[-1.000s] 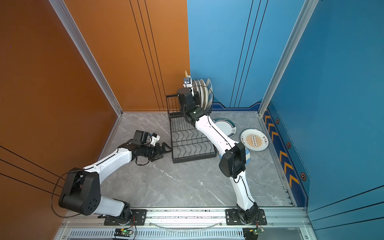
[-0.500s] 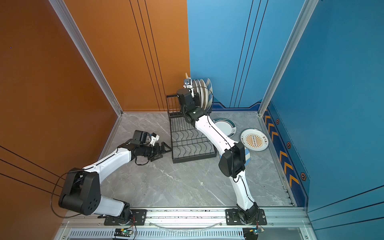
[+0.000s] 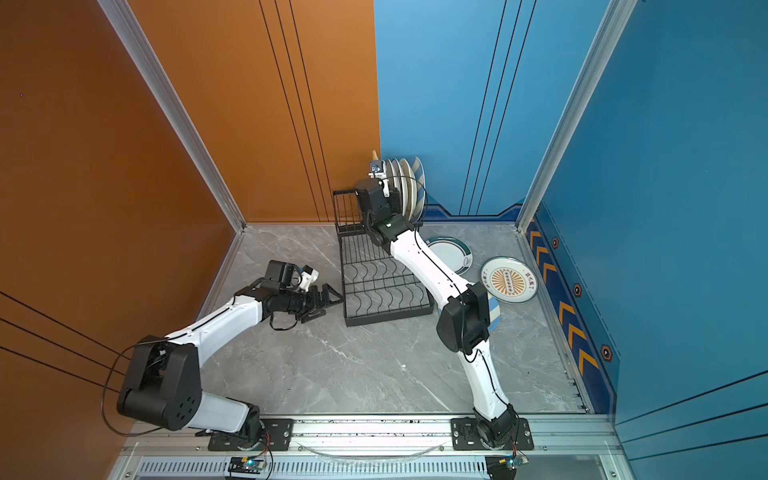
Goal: Load the plates into the dish rack
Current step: 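Lower the mat into the rack beside the plates with the right gripper, then open the right gripper and move it down toward the striped plate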
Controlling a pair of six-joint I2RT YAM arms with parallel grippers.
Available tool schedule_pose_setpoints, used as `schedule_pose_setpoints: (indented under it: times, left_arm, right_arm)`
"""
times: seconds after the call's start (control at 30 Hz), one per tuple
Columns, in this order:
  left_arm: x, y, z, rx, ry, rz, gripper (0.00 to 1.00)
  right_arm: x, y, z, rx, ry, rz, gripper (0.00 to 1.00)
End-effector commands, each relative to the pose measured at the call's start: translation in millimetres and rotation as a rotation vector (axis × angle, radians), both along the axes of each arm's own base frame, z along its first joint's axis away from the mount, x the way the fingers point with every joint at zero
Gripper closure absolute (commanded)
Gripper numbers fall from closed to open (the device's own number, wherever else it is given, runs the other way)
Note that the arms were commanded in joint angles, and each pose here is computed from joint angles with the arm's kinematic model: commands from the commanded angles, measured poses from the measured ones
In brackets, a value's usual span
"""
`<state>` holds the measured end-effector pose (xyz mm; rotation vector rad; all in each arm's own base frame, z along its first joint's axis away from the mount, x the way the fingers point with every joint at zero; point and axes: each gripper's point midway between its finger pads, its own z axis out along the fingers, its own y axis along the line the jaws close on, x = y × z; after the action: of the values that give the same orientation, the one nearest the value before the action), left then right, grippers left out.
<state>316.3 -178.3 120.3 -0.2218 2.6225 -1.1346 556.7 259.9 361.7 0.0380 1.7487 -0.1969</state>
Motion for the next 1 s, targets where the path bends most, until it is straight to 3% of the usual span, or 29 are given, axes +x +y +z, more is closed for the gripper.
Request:
schedule_pose_setpoints:
  times: [0.0, 0.47, 0.73, 0.97]
  left_arm:
    - [-1.2, 1.0, 0.4, -0.01, -0.01, -0.013, 0.02]
    - [-5.8, 1.2, 4.2, -0.017, -0.021, -0.018, 0.02]
    - [-10.4, 1.5, 9.2, -0.022, -0.038, -0.021, 0.02]
    - [-17.2, -0.8, 14.3, -0.027, -0.053, -0.039, 0.02]
  right_arm:
    - [-5.9, -8.8, 24.0, 0.039, -0.041, -0.019, 0.81]
    - [-28.8, -6.0, 43.6, 0.034, -0.047, 0.009, 0.69]
    - [-61.5, -11.8, 64.9, 0.061, -0.049, 0.033, 0.55]
    - [-105.8, -16.6, 58.5, 0.113, 0.017, 0.082, 0.48]
